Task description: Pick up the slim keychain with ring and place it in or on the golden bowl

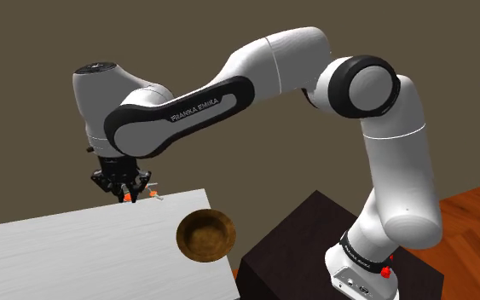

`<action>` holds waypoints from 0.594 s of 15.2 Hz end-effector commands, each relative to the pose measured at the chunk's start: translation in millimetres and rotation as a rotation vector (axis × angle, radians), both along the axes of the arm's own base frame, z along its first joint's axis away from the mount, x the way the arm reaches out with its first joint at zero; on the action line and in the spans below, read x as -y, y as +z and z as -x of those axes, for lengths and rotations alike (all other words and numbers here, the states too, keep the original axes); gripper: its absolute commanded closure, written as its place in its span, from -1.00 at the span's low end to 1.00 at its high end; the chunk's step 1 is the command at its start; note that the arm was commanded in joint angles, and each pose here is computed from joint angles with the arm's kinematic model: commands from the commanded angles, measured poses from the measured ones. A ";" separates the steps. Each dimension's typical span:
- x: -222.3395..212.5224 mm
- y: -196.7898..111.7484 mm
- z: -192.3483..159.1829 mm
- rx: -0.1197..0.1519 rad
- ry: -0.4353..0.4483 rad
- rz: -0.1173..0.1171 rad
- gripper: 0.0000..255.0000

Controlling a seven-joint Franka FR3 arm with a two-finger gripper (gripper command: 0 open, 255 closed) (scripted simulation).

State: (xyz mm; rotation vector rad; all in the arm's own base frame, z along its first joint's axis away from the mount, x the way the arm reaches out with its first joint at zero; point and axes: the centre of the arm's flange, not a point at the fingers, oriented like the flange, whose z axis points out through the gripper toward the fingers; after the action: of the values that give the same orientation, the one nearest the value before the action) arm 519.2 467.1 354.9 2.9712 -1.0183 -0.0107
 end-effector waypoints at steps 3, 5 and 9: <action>21.3 3.2 41.8 0.000 0.000 0.000 1.00; 32.8 4.0 65.6 0.000 0.000 0.000 1.00; 55.8 5.8 113.1 0.000 0.000 0.000 1.00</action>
State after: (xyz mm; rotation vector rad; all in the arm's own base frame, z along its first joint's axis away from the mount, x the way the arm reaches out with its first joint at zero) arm 417.5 418.7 362.3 2.9720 -1.0153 -0.0111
